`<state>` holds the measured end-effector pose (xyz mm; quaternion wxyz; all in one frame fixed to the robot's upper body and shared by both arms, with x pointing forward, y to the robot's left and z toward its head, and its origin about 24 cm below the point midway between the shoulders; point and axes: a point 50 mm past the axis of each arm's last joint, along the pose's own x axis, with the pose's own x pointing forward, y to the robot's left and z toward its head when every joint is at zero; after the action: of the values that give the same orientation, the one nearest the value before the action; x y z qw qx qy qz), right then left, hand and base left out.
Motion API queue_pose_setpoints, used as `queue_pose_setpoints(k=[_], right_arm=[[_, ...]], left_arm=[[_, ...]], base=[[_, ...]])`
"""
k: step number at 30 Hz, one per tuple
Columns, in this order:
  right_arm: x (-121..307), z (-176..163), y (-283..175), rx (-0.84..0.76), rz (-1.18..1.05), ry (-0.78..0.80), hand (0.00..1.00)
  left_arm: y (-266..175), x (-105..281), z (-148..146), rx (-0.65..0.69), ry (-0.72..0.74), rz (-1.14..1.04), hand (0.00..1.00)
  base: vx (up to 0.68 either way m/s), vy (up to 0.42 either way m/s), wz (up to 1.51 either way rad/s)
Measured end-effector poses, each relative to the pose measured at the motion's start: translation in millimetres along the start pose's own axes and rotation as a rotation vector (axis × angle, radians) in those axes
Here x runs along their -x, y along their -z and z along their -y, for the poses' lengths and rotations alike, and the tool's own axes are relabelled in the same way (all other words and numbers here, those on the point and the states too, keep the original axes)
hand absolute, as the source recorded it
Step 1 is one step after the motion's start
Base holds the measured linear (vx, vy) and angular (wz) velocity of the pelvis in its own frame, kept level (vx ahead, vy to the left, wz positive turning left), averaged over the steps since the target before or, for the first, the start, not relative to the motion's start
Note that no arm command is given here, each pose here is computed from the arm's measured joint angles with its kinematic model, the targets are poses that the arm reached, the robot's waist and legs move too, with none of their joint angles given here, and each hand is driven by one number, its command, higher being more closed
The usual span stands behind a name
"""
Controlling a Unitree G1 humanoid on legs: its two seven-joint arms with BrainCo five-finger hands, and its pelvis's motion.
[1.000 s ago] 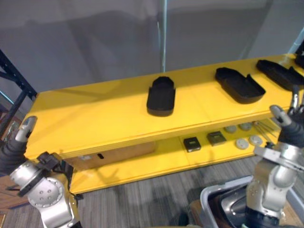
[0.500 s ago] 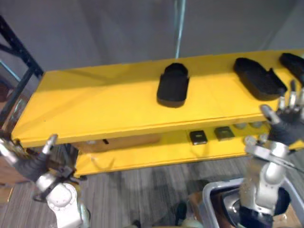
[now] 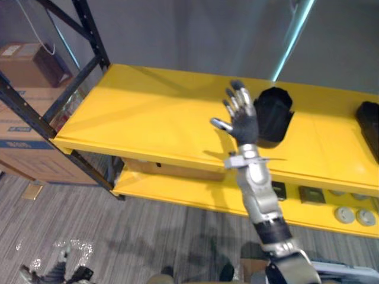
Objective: Walk over and take plastic housings, then place them on the shelf
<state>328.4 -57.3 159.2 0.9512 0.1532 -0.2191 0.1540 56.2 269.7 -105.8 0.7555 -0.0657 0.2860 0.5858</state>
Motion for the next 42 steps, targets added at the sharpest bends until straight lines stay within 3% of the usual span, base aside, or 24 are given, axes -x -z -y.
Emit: queue_pose_setpoints(k=[5, 11, 15, 24, 31, 42], right_arm=[[-32.4, -9.8, 17.3, -0.005, -0.110, 0.065, 0.00], [-70.8, 5.8, 4.4, 0.003, -0.137, 0.306, 0.00], [-82.3, 14.7, 1.4, 0.000, -0.185, 0.383, 0.00], [-92.9, 92.4, -47.4, 0.051, -0.129, 0.636, 0.00], [-86.5, 107.1, -47.8, 0.048, -0.154, 0.756, 0.00], [-87.3, 107.2, -49.2, 0.081, -0.176, 0.817, 0.00]], left_arm=[[48.3, 14.2, 10.5, -0.068, 0.141, -0.243, 0.00], [60.3, 23.9, 30.2, -0.147, 0.290, -0.306, 0.00], [58.1, 30.5, 50.5, -0.208, 0.421, -0.283, 0.00], [39.5, 37.5, 90.7, -0.337, 0.656, -0.156, 0.00], [34.1, 38.8, 99.3, -0.367, 0.689, -0.121, 0.00], [27.9, 44.3, 113.7, -0.378, 0.729, -0.086, 0.00]], base=[[-0.07, -0.027, 0.08], [-0.07, -0.058, 0.35], [-0.03, -0.035, 0.35], [0.01, -0.001, 0.20], [0.02, 0.003, -0.06], [0.01, 0.005, -0.11]])
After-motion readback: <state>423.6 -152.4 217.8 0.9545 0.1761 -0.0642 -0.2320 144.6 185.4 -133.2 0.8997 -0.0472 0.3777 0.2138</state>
